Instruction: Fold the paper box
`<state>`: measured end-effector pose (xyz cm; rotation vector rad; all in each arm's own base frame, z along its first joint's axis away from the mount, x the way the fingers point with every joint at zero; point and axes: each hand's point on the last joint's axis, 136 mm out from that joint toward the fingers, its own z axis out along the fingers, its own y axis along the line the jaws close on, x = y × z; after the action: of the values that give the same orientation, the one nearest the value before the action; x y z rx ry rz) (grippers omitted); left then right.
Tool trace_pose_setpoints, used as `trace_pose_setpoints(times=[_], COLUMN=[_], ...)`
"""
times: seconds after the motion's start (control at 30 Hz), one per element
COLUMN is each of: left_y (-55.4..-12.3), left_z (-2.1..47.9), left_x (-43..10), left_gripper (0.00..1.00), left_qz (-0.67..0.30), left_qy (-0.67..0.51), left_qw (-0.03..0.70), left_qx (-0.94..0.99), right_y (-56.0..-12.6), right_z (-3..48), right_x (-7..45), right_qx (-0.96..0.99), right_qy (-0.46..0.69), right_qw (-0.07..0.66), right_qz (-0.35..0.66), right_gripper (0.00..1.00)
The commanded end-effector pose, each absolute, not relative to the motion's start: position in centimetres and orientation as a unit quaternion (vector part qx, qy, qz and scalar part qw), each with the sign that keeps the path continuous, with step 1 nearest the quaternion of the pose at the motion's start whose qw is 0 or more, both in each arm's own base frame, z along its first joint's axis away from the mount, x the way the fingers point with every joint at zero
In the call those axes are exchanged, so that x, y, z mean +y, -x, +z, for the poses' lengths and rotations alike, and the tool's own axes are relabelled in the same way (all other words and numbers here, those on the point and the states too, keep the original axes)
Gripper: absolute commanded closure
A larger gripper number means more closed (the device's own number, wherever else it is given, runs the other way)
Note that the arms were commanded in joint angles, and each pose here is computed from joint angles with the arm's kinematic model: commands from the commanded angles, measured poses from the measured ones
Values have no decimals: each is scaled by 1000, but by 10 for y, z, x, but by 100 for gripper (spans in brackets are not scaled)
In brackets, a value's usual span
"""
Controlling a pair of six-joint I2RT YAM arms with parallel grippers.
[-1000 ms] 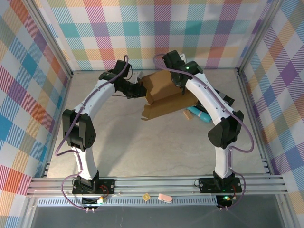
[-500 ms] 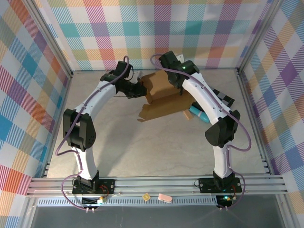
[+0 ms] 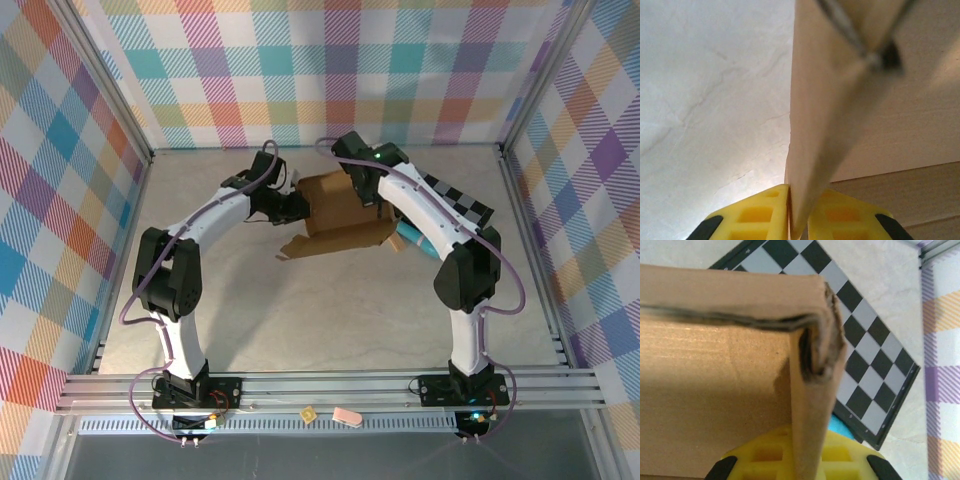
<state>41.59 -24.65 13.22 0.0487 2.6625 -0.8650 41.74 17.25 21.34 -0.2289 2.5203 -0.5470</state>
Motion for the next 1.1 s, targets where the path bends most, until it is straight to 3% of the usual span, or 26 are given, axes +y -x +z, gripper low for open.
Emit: trace_pose_setpoints(times=[0.0,0.23,0.57,0.87,1.07], left_y=[-415,-403,-408,-413,-410], left_z=[130,91,78,76,57], left_x=[-257,-247,-234,-227,-203], left_gripper=[85,85,73,88,93], left_qz=[-319,-302,-279,-262,-183], left_qy=[-20,7,22,19,56], left_qw=[188,194,231,245,246], left_qx=[929,933,932,933,950], right_y=[-402,-399,-398,-397,-397], right_z=[206,180,169,167,169], right_x=[193,203,205,205,205], right_qx=[944,938,929,930,929], right_qy=[93,106,124,127,127], right_qw=[270,286,311,307,308], right_qz=[-166,-163,-158,-159,-159], right_gripper=[100,100,100,100,100])
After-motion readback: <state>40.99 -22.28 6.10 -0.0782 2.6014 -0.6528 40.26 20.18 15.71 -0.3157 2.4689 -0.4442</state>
